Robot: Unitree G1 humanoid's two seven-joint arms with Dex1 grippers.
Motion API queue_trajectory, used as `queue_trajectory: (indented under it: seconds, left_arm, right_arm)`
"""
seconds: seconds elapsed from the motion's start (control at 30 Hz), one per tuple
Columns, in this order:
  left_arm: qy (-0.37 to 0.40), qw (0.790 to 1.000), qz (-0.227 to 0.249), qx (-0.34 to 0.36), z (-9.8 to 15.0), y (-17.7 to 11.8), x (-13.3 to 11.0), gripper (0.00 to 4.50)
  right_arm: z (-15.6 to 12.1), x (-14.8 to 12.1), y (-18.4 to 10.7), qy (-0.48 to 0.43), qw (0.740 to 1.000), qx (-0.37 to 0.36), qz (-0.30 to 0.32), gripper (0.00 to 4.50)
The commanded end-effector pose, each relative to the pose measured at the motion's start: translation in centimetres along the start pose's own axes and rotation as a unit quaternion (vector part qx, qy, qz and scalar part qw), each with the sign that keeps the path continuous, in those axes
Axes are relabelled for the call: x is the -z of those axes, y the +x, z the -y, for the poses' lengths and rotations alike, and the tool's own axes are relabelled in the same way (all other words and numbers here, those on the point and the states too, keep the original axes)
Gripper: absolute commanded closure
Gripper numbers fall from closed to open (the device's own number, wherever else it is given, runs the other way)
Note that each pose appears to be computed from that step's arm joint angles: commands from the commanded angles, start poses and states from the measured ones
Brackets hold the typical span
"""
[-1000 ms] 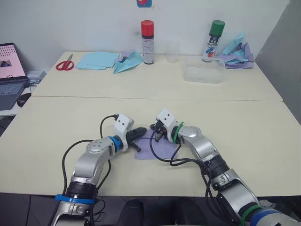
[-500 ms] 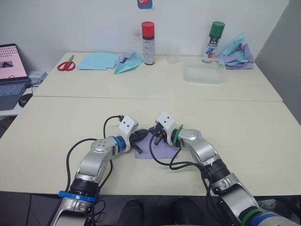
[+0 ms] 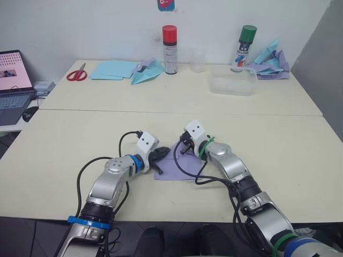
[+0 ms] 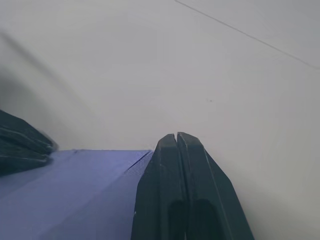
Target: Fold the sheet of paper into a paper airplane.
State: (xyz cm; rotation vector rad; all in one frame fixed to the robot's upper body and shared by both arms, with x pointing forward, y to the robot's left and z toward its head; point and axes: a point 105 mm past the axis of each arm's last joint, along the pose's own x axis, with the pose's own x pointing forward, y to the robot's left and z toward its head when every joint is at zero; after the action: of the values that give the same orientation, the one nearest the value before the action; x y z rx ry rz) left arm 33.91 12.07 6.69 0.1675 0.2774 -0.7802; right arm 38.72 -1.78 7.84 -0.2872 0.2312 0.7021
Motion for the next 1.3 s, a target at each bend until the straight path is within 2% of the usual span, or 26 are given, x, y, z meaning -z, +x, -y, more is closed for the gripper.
queue_trajectory:
  seconds: [0.03, 0.2, 0.27, 0.37, 0.57, 0.8, 0.93, 1.1, 1.23, 1.3]
  left_arm:
    - [-0.008, 0.999, -0.045, -0.005, -0.2, 0.0, 2.3, 4.47]
    - [-0.003, 0.999, -0.041, 0.0, -0.1, 0.5, 2.0, 4.47]
    - [-0.001, 0.999, -0.039, 0.001, -0.1, 0.6, 1.9, 4.47]
    - [0.002, 0.999, -0.037, 0.004, -0.1, 0.6, 1.8, 4.47]
    - [0.007, 0.999, -0.036, 0.008, 0.0, 0.7, 1.7, 4.47]
    - [0.008, 0.999, -0.038, 0.003, 0.0, 0.2, 1.8, 4.47]
    - [-0.021, 0.999, -0.041, -0.024, -0.8, -2.0, 2.2, 4.47]
    - [-0.05, 0.995, -0.08, -0.033, -0.5, -6.1, 4.2, 4.47]
    - [-0.055, 0.994, -0.088, -0.043, -0.7, -7.8, 4.7, 4.47]
    - [-0.064, 0.996, -0.012, -0.064, -1.7, -8.0, 1.5, 4.47]
  right_arm:
    - [1.7, 0.3, -0.8, 0.023, 0.999, 0.025, 0.008, 4.5]
    - [1.0, -3.8, -1.9, 0.044, 0.994, -0.029, 0.095, 4.5]
    - [-0.1, -4.5, -2.3, 0.05, 0.99, -0.075, 0.104, 4.5]
    - [-1.4, -3.4, -2.2, 0.038, 0.991, -0.102, 0.078, 4.5]
    - [-3.2, -0.8, -0.6, 0.035, 0.994, -0.102, 0.019, 4.5]
    - [-3.1, 0.4, 0.1, 0.025, 0.996, -0.088, -0.004, 4.5]
    - [-3.0, 0.9, 0.1, 0.018, 0.996, -0.085, -0.007, 4.5]
    - [-3.3, 1.0, 0.1, 0.016, 0.996, -0.087, -0.005, 4.5]
    - [-3.6, 1.0, 0.2, 0.016, 0.996, -0.091, -0.004, 4.5]
    - [-3.7, 0.9, 0.2, 0.016, 0.996, -0.093, -0.003, 4.5]
